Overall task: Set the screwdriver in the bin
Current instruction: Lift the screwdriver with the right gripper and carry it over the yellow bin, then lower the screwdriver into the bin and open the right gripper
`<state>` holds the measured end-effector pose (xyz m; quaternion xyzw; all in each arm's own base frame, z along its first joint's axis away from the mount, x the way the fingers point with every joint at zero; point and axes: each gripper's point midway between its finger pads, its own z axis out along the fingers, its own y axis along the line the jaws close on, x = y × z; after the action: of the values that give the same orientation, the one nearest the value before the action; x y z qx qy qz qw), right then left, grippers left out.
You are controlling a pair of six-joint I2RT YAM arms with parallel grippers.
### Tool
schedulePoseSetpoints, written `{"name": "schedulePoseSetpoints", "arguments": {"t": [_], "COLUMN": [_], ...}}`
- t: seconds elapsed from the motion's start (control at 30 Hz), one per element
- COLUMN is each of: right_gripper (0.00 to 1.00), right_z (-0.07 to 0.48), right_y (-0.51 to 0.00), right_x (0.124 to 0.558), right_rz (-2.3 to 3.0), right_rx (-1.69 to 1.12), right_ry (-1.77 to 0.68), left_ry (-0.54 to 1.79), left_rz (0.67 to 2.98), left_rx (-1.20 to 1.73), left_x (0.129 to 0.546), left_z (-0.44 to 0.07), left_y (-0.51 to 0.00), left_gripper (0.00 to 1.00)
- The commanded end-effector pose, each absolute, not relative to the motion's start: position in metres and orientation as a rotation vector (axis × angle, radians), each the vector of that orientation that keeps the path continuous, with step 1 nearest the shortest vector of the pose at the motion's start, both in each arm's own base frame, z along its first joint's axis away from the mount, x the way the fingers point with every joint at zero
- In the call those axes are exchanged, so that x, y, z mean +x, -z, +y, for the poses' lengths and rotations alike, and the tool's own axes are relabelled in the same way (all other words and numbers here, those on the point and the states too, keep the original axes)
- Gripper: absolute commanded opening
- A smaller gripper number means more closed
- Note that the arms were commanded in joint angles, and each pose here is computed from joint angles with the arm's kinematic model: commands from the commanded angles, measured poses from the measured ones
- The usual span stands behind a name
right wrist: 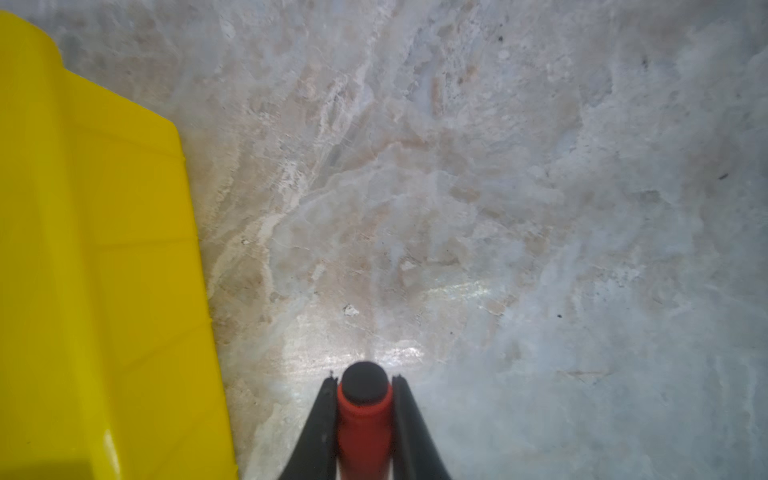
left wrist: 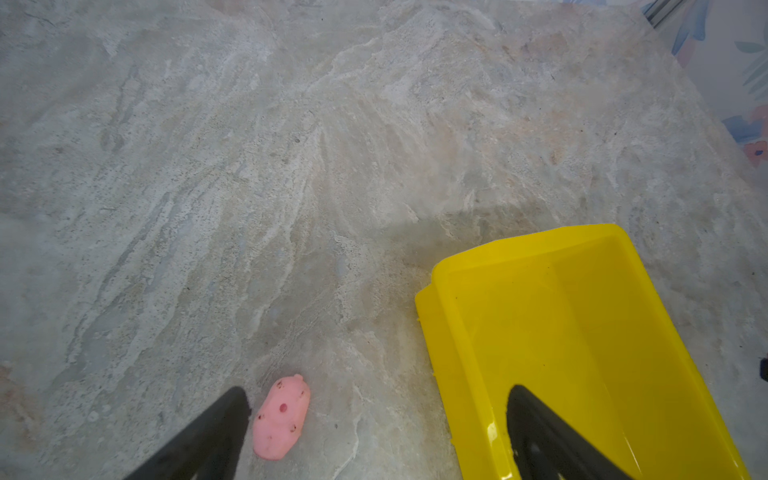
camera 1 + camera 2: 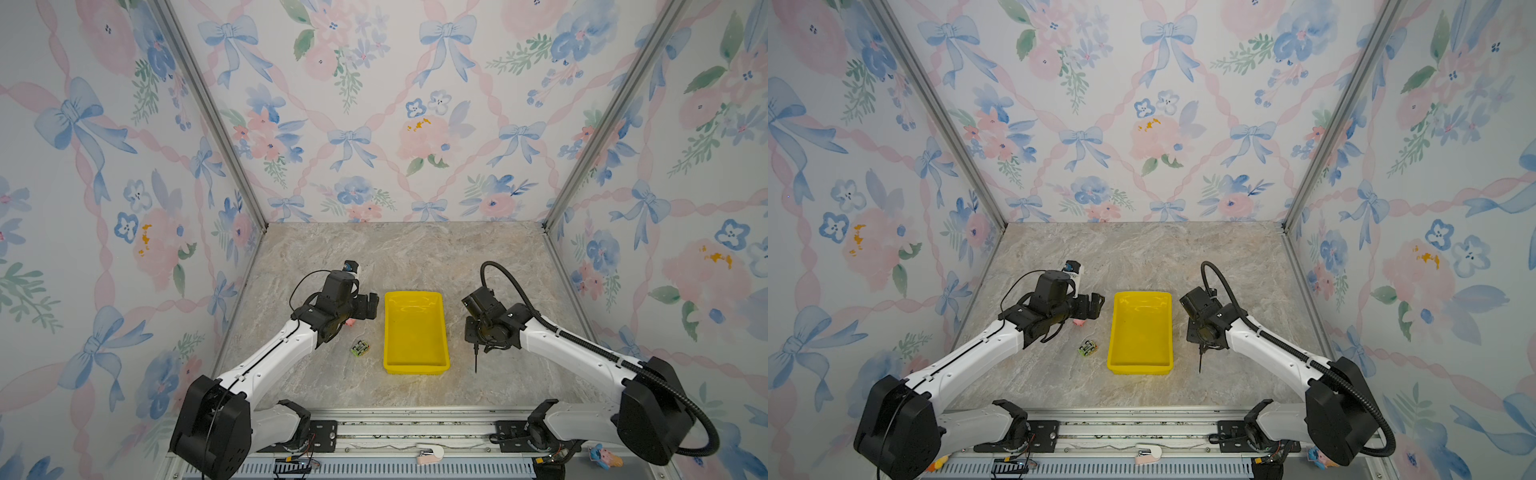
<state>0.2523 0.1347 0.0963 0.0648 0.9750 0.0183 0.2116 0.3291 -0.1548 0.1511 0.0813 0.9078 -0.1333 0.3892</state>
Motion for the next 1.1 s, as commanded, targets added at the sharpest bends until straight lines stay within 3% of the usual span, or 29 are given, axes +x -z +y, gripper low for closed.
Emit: {"name": "schedulePoseSetpoints", "arguments": {"t": [0.0, 0.4, 0.77, 1.07], "right_gripper": [0.00, 0.00, 0.00, 0.00], "right_z": [0.139, 0.203, 0.280, 0.298], "right_y": [-0.124, -0.175, -0.147, -0.103], "right_x": [0.255, 0.287, 0.299, 0.310], "right_rz": [2.684, 2.637, 2.715, 2.778], "right_rx": [0.140, 0.105, -0.016, -0.032], "right_ry": [-0.050, -0.268, -0.446, -0.424], "left_ry": [0.308, 0.307, 0.348, 0.343], "left_rz": [2.276, 2.288, 2.280, 2.261], "left_rx": [0.228, 0.201, 0.084, 0.019], "left_x": [0.341, 0.344, 0.339, 0.337], "left_z": [-0.154, -0.151, -0.127, -0.105], "left_y": [-0.164, -0.158, -0.158, -0.161], "left_gripper": [0.97, 0.97, 0.98, 0.97]}}
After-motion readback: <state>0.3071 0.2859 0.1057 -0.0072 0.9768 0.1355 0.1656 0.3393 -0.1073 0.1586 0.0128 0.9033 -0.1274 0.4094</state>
